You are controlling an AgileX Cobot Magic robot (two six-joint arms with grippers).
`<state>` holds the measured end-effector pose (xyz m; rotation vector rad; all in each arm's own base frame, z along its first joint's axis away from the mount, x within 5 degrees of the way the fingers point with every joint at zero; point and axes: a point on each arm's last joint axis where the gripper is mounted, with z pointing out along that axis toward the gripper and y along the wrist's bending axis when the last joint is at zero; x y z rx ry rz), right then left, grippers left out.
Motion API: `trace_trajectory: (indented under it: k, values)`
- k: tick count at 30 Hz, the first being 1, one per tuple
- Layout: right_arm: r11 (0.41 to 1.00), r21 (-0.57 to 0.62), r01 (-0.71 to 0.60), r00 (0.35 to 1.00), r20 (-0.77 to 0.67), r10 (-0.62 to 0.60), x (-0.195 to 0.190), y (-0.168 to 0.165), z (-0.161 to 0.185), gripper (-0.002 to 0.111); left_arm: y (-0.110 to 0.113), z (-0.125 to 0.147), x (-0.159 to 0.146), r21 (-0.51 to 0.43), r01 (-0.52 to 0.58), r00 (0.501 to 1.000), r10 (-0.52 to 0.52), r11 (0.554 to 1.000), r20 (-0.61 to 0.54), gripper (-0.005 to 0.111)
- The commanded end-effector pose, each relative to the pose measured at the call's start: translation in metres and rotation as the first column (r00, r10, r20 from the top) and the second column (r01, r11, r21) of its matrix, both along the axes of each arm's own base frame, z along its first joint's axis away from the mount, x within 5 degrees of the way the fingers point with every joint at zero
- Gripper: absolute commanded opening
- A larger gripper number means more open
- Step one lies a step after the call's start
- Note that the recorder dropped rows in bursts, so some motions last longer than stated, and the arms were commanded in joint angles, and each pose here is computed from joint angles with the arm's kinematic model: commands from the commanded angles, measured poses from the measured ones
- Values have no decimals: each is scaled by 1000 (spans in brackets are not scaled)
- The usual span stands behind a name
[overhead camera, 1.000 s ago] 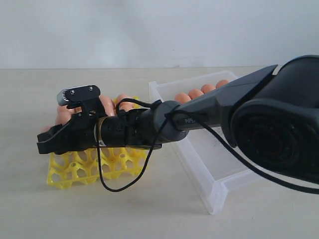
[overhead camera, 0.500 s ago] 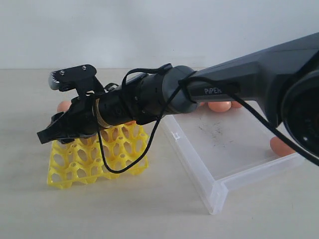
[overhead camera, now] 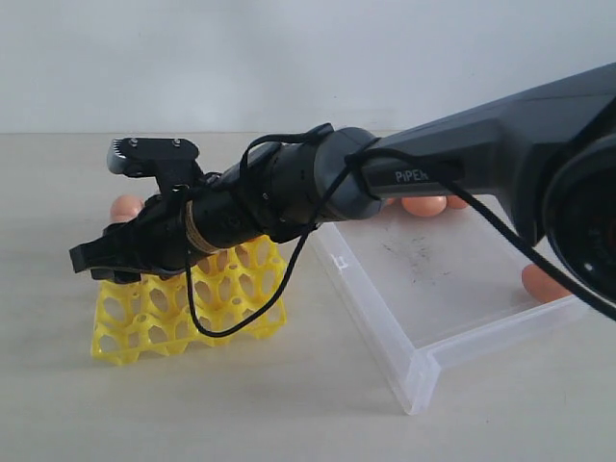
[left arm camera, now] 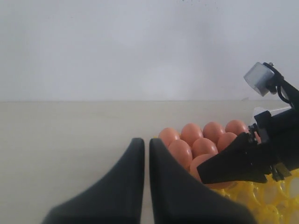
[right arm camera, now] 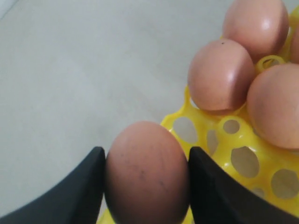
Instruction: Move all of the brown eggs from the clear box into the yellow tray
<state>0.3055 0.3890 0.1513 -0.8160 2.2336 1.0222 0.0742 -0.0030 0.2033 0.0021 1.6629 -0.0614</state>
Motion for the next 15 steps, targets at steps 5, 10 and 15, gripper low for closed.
trace_trajectory:
  k: [5, 10, 15]
  values:
    - [997, -10, 73, 997, 41, -72, 7, -3, 4, 0, 0, 0, 0, 0, 2, 1000, -2, 1000, 6, 4]
    - [998, -5, 59, 998, 34, -58, 6, -2, 5, 0, 0, 0, 0, 0, 2, 1000, -2, 1000, 6, 4]
    - [998, -7, 60, 998, 33, -60, 6, -2, 4, 0, 0, 0, 0, 0, 2, 1000, -2, 1000, 6, 4]
